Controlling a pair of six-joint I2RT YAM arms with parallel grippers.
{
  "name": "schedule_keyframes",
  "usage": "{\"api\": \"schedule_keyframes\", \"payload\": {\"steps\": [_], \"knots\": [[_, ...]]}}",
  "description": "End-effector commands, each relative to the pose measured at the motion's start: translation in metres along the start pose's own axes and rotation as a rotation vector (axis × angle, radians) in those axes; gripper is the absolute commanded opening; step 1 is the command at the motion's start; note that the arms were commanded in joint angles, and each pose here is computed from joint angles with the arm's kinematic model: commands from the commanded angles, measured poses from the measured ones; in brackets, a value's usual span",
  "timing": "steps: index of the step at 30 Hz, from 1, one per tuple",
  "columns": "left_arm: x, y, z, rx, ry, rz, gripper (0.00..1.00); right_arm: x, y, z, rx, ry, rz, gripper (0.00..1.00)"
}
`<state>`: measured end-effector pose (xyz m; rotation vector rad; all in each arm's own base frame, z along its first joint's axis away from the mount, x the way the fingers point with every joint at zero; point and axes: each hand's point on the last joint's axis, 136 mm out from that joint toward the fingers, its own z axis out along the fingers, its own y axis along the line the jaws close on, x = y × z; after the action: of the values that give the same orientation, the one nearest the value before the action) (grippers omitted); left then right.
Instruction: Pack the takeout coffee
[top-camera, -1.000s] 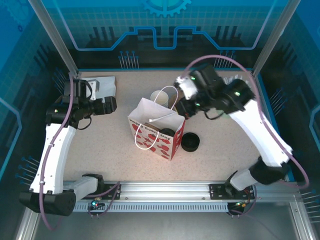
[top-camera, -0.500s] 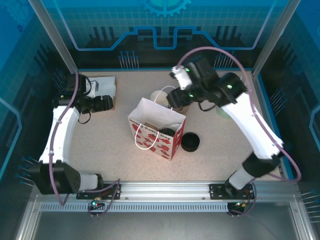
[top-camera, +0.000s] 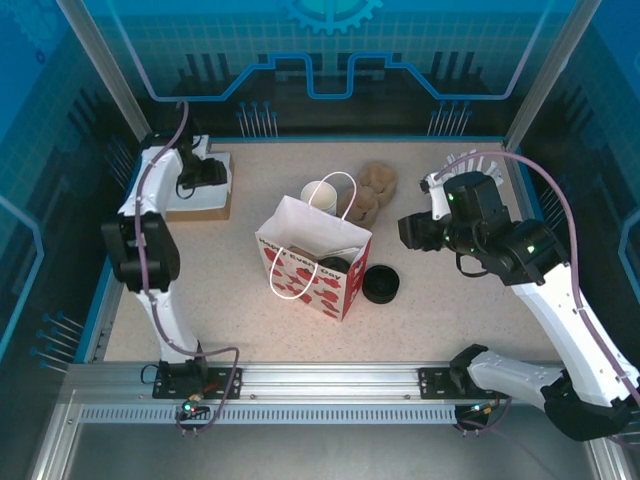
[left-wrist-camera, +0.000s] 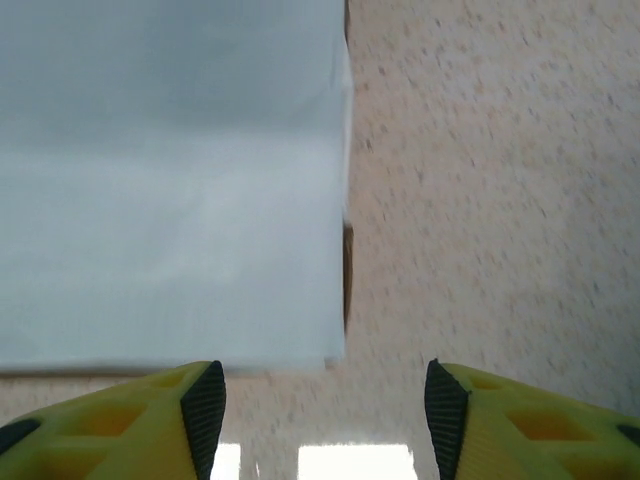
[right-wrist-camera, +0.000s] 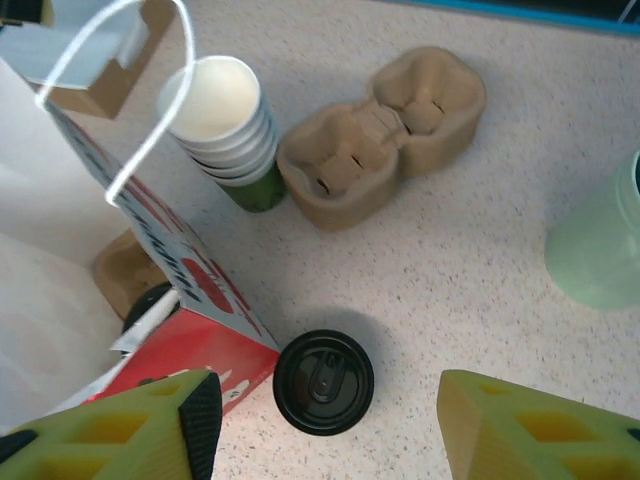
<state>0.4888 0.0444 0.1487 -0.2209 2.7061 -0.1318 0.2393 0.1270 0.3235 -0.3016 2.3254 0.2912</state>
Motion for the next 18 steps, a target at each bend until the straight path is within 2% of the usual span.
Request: {"api": "schedule_keyframes", "payload": {"steps": [1,8,18], "knots": [[-0.010,0.012,0.015,-0.057,0.035,0.027,0.59,-0.003,-0.011,-0.004,0.036,-0.044,0.052,0.61],[-0.022,0.007,0.054,-0.071,0.094,0.067,0.58,0.010,-0.019,0.005,0.060,0.004,0.065,0.61],[-0.018,0.004,0.079,-0.073,0.122,0.067,0.54,0.013,-0.018,0.011,0.053,0.033,0.064,0.61]]}}
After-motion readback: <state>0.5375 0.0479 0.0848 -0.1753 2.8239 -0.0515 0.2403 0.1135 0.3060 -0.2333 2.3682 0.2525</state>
